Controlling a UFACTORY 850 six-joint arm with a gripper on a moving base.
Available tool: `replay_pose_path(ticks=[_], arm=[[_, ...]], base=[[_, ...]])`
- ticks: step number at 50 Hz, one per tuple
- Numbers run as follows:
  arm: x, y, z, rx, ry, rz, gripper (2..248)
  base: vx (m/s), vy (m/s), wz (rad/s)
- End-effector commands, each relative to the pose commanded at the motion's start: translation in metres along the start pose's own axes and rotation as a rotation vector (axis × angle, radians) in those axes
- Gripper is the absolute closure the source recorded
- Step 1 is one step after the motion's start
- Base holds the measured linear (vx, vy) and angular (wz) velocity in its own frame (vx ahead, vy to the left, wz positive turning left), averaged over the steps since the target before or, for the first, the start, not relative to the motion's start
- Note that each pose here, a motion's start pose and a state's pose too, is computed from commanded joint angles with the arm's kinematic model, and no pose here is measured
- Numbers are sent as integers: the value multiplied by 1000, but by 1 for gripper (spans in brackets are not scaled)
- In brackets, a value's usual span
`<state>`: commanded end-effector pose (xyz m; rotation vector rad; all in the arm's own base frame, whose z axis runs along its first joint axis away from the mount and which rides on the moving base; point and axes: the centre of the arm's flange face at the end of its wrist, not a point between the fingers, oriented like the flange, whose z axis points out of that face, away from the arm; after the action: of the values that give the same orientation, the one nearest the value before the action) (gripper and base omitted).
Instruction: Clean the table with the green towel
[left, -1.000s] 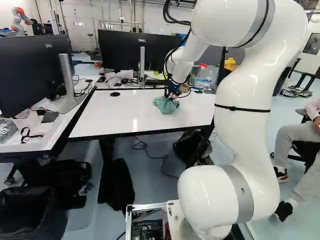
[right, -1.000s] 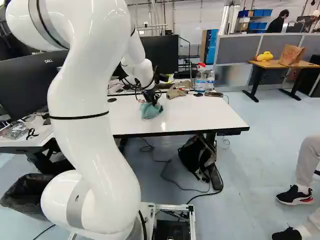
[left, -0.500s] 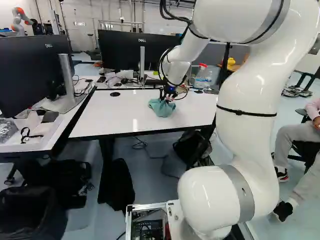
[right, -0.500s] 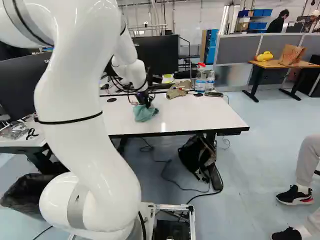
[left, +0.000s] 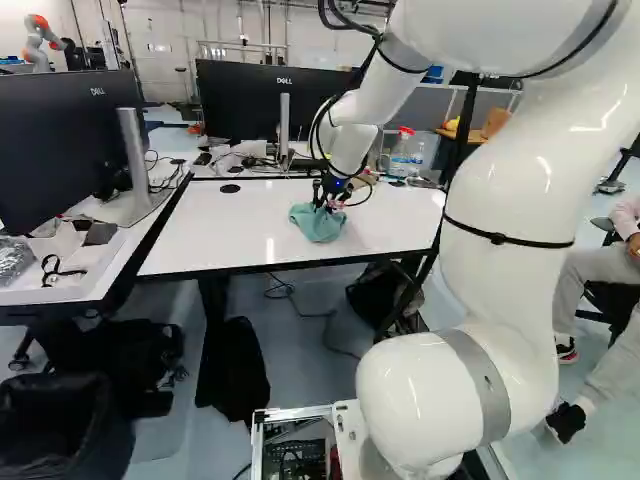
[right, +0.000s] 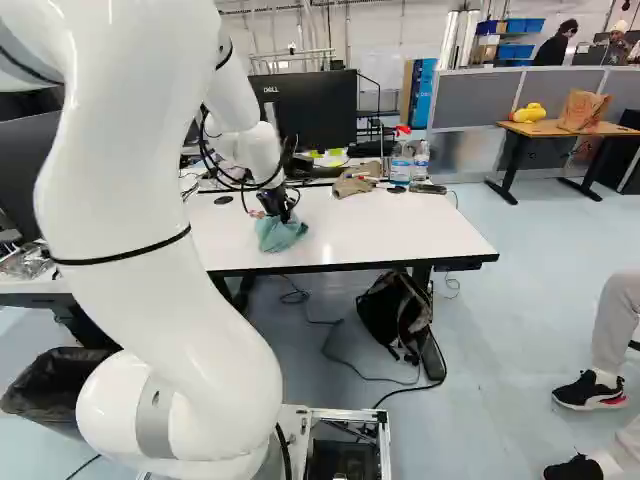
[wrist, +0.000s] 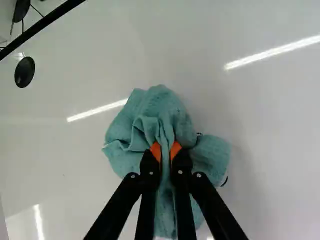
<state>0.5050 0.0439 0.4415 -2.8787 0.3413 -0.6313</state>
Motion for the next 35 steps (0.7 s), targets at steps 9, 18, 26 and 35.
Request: replay_pose_path(ticks=[9,18,26,35], arm=[[-16,3,-8,0,-7,-3,209],[-30,9,-15,-4,-10,2,209],[-38,21,-21,-12,-9,20,209],[-39,36,-25,-25,-3,49,209]], base=[[0,0,0],[0,0,0],[0,0,0],[0,0,0]])
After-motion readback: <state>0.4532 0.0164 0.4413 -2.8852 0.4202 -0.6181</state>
